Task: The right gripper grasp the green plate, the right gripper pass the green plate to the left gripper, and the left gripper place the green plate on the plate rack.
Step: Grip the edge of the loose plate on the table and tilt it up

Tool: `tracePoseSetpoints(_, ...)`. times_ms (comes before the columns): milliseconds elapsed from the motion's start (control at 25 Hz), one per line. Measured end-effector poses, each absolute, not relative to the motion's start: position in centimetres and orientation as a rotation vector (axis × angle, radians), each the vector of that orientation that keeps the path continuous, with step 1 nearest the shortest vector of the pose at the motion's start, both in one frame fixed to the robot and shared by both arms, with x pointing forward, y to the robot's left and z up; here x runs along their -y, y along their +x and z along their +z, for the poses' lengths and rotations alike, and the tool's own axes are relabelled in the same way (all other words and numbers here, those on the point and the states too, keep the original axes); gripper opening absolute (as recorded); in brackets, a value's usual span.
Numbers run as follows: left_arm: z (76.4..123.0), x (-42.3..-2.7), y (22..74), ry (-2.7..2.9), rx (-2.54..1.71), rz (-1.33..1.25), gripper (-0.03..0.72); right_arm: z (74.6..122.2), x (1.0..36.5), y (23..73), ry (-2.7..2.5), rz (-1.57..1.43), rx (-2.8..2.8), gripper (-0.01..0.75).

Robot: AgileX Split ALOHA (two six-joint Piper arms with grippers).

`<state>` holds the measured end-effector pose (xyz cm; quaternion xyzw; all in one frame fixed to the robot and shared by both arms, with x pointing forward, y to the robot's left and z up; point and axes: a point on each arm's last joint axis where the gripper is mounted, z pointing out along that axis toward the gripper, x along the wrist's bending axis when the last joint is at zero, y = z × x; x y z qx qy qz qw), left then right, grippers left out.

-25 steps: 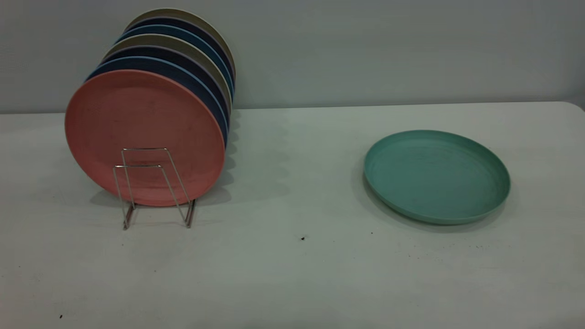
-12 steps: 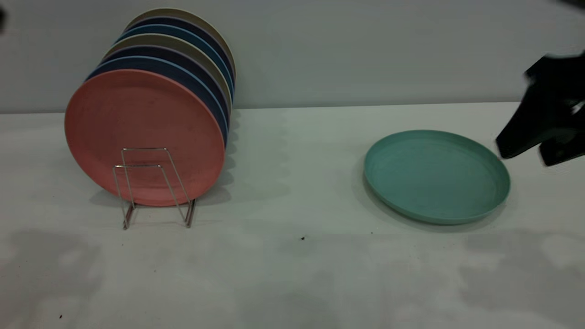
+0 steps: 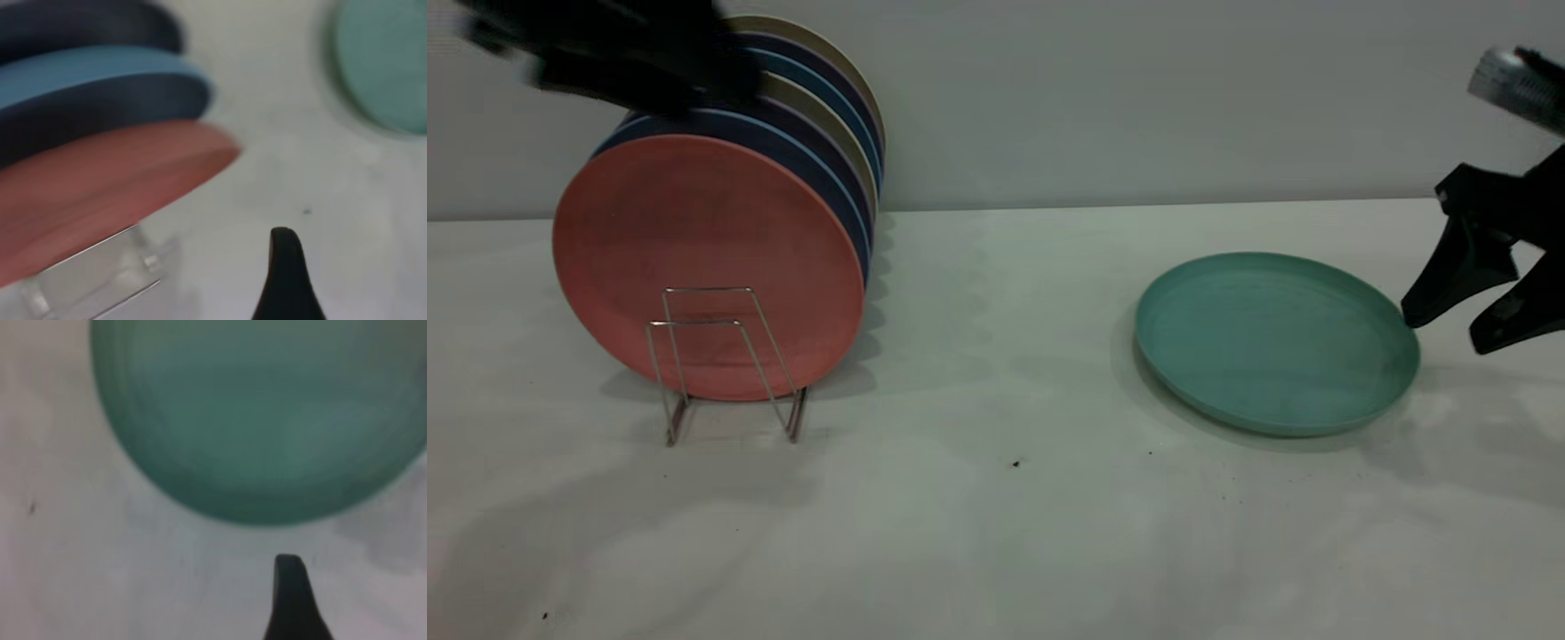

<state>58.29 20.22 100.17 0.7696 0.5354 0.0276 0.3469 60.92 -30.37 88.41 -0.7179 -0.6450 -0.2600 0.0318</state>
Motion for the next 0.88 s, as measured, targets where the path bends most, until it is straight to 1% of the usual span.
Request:
tracePoseSetpoints(160,97.5,-17.1,58.7,2.043,-1.334,0.009,0.555,85.7,31.3,62.6,-2.223,-0.826,1.917,0.505)
tracePoseSetpoints(280,96.4,-15.7,58.5,2.073,-1.312,-0.027,0.555,83.6,32.0,63.6,-2.238,-0.849,1.843,0.505)
tracePoseSetpoints(520,96.3,-15.1,58.3,2.083,-1.295,-0.036,0.555,80.6,32.6,64.8,-2.218,-0.877,1.762,0.495)
tracePoseSetpoints(640,96.3,-15.1,58.3,2.083,-1.295,-0.036,0.555,79.6,32.4,65.1,-2.204,-0.897,1.721,0.473)
tracePoseSetpoints(720,96.4,-15.1,58.3,2.082,-1.294,-0.035,0.555,79.1,32.3,65.2,-2.197,-0.907,1.698,0.435)
tracePoseSetpoints(760,96.4,-15.1,58.3,2.082,-1.294,-0.035,0.555,78.9,32.3,65.2,-2.197,-0.912,1.689,0.399)
tracePoseSetpoints(800,96.4,-15.1,58.3,2.081,-1.294,-0.033,0.555,78.7,32.3,65.2,-2.198,-0.916,1.681,0.348)
tracePoseSetpoints(880,96.4,-15.1,58.4,2.081,-1.293,-0.032,0.555,78.5,32.2,65.2,-2.194,-0.928,1.683,0.215)
